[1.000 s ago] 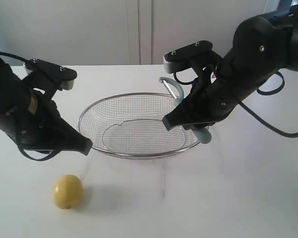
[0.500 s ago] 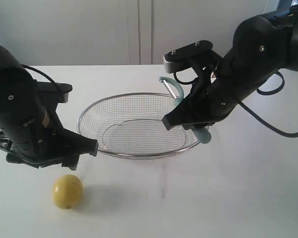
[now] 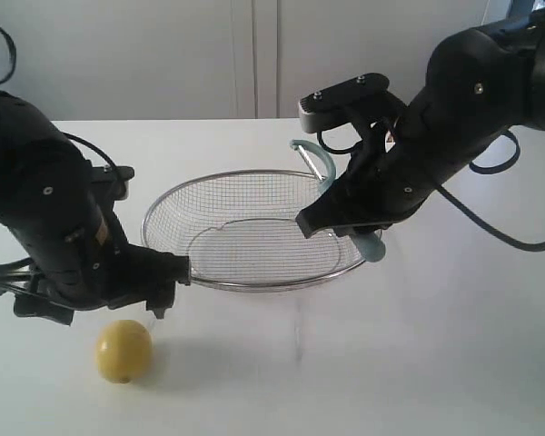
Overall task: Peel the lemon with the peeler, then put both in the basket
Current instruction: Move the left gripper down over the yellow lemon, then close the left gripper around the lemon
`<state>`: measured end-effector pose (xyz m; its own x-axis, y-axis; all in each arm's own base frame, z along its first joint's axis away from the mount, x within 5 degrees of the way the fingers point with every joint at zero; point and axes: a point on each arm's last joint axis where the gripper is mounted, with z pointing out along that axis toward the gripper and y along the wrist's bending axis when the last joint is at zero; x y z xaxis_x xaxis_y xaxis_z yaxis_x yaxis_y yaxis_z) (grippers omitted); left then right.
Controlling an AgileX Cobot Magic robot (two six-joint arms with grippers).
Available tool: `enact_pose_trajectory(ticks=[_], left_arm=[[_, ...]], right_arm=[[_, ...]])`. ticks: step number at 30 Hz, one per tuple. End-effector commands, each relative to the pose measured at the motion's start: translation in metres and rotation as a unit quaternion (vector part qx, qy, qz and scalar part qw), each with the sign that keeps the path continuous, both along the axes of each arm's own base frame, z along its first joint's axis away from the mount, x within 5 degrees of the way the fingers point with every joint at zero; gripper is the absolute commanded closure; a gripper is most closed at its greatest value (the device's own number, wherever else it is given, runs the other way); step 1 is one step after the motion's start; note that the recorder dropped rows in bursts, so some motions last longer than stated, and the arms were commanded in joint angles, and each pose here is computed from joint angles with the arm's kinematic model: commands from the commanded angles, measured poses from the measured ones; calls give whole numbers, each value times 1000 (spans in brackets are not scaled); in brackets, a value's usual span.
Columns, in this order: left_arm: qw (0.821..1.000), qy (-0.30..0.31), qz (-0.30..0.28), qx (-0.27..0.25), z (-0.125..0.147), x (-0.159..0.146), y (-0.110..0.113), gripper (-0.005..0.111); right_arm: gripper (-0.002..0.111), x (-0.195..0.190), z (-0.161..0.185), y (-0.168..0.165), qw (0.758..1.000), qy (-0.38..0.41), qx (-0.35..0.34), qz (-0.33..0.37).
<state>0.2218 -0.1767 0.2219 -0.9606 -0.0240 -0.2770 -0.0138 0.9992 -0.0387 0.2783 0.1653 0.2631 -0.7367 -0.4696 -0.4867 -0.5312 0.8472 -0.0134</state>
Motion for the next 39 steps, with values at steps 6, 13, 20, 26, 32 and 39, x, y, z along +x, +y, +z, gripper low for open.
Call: enact_pose_trajectory(ticks=[6,13,20,26,32,39], left_arm=[[999,33,4,25,-22,3,-6,16],[998,47,3,35,-35,6,-10,16],[998,49,5,28,-45,10,-14,16],[998,57,6,31,-52,11,-16,16],[998,55,18,26,-52,11,-16,16],[998,60,19,29,-58,7,-13,16]], right_arm=[[108,1,3,1,1000,-9,6,-1],[108,1,3,1,1000,-9,6,-1],[108,1,3,1,1000,-9,7,-1],[108,1,3,1,1000,-9,7,-1],[108,1,3,1,1000,-9,7,-1],[108,1,3,1,1000,-9,7,-1]])
